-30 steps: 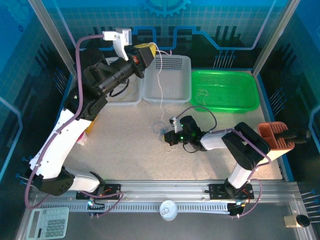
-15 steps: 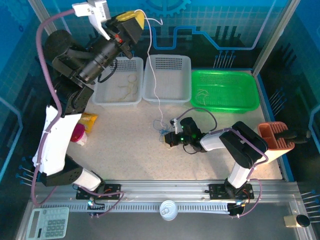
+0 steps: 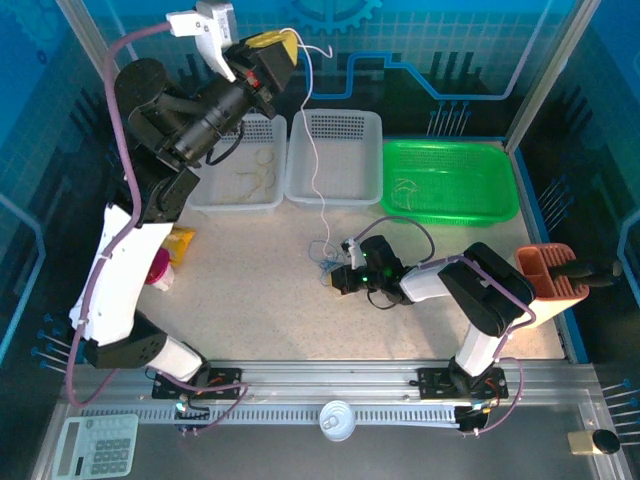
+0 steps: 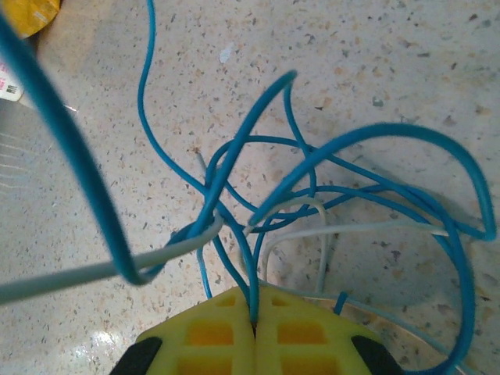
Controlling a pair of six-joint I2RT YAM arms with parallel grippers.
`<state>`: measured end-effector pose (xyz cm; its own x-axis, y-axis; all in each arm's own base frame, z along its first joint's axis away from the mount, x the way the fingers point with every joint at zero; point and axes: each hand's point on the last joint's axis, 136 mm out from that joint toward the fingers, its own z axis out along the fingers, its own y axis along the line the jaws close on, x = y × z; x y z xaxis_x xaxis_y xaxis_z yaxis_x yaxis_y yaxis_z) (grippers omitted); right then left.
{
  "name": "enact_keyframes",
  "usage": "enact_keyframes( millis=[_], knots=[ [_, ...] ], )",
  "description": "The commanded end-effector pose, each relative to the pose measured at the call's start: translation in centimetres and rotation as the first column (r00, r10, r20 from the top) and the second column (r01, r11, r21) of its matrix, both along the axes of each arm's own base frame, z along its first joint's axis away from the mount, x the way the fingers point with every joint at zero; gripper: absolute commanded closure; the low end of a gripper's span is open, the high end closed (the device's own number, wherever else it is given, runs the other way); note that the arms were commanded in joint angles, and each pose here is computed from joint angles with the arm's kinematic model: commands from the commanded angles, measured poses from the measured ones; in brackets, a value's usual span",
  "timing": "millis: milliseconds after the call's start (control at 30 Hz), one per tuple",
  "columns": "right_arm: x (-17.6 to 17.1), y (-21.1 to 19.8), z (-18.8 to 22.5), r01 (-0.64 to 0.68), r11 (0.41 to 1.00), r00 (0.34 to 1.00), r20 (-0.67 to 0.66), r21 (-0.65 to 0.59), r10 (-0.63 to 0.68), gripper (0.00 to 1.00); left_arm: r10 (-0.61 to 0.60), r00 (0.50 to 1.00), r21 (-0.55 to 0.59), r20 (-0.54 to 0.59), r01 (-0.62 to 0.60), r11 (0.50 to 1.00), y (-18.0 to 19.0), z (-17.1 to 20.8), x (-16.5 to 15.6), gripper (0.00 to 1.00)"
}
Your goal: Untangle the cables
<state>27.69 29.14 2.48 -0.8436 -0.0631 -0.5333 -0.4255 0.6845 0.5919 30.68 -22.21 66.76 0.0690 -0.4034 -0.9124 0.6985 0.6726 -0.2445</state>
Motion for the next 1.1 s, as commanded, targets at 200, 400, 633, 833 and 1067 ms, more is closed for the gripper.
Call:
enact_keyframes(
  millis=[200, 400, 633, 833, 1067],
  knots=[
    [0.9, -0.9, -0.8, 0.046, 0.999, 0.999, -0.012, -0.026, -0.046, 1.0, 0.16, 0.964, -0.112, 0.21, -0.139, 0.984, 5.1, 7.6, -2.6, 1.0],
    [0.7, -0.7, -0.2, 0.032, 0.999, 0.999, -0.009, -0.013, -0.032, 1.0, 0.198, 0.963, -0.101, 0.185, -0.182, 0.978, 5.4, 6.1, -1.3, 1.0],
    [0.8, -1.2, -0.4, 0.039, 0.998, 0.999, -0.008, -0.047, -0.04, 1.0, 0.248, 0.95, -0.144, 0.187, -0.223, 0.964, 6.8, 6.5, -1.2, 1.0],
    [0.9, -2.0, -2.3, 0.078, 0.995, 0.996, -0.039, -0.068, -0.081, 1.0, 0.29, 0.927, -0.218, 0.24, -0.239, 0.946, 8.4, 9.7, -2.4, 1.0],
    [1.0, -2.4, -2.9, 0.098, 0.994, 0.993, -0.063, -0.056, -0.102, 1.0, 0.301, 0.919, -0.252, 0.254, -0.238, 0.938, 9.1, 10.4, -3.2, 1.0]
  ],
)
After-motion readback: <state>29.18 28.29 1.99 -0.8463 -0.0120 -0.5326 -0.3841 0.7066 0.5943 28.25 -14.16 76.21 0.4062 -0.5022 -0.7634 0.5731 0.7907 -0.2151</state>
